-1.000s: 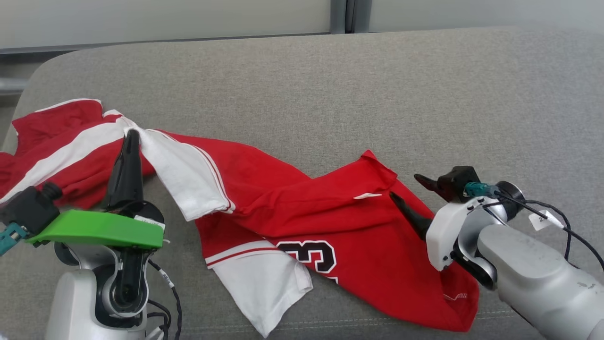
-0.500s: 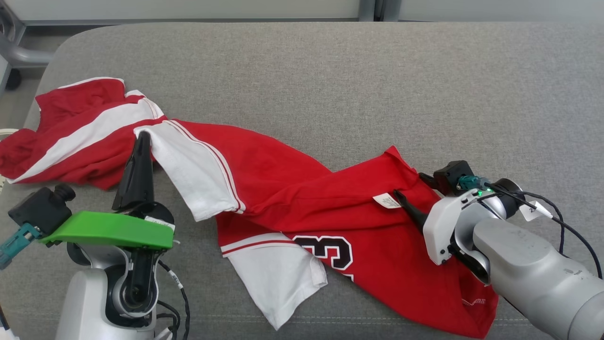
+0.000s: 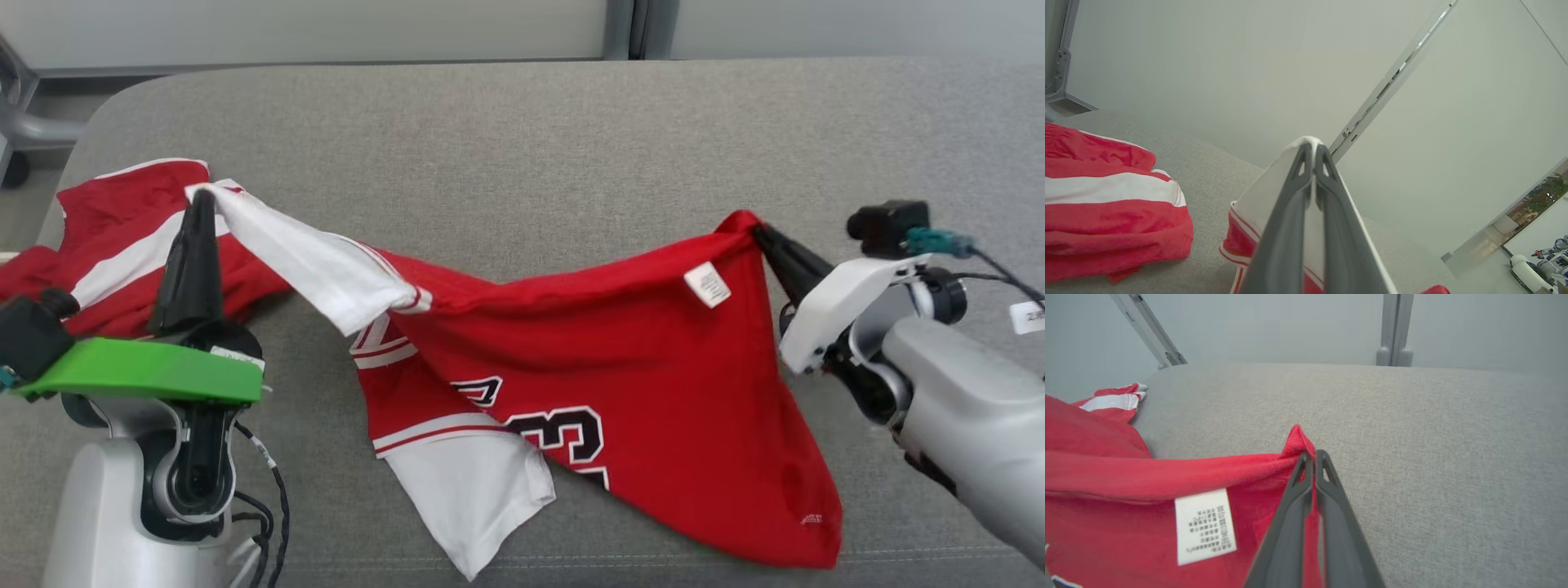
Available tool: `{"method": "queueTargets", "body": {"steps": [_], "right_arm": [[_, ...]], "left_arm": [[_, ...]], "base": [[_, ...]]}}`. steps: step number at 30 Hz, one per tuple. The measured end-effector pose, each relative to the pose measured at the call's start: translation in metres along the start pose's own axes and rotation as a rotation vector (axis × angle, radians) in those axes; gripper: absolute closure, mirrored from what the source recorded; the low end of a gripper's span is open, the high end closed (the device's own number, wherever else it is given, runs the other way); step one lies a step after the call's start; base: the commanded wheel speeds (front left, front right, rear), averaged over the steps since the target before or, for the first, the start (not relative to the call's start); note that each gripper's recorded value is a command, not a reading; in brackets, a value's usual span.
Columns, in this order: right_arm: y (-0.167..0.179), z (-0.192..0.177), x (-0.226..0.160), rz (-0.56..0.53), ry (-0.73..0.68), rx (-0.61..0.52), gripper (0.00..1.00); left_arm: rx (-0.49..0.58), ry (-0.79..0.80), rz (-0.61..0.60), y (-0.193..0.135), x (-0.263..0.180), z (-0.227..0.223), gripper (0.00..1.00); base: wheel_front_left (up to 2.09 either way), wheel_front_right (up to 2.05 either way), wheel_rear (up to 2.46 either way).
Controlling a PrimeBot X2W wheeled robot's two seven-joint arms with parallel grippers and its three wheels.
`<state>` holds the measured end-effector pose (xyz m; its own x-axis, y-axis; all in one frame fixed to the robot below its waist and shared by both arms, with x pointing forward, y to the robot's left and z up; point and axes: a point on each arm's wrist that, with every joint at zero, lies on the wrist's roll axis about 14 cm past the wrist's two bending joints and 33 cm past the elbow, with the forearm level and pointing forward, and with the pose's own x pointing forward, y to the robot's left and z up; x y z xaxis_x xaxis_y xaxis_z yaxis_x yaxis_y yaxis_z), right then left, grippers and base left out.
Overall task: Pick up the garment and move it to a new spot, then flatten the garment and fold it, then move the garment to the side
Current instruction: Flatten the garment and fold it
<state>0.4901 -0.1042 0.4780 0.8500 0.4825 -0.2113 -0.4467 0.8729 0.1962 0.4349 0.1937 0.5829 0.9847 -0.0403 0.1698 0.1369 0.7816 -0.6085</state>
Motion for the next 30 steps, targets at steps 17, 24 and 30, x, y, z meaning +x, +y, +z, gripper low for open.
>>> {"method": "queueTargets", "body": {"steps": [17,24,30], "right_arm": [[-0.042,0.213,-0.123,-0.067,-0.54,0.048,1.0],[-0.049,0.256,-0.162,-0.106,-0.608,-0.033,1.0],[-0.059,0.242,-0.136,-0.159,-0.499,-0.059,1.0]], "left_arm": [[0.071,-0.18,-0.44,-0.165,0.042,0.121,1.0],[0.106,-0.168,-0.557,-0.217,0.049,0.135,1.0],[0.209,-0.105,-0.516,-0.212,0.079,0.112,1.0]], "base": [[0.0,0.0,0.0],[0.0,0.0,0.0],[0.0,0.0,0.0]]}}
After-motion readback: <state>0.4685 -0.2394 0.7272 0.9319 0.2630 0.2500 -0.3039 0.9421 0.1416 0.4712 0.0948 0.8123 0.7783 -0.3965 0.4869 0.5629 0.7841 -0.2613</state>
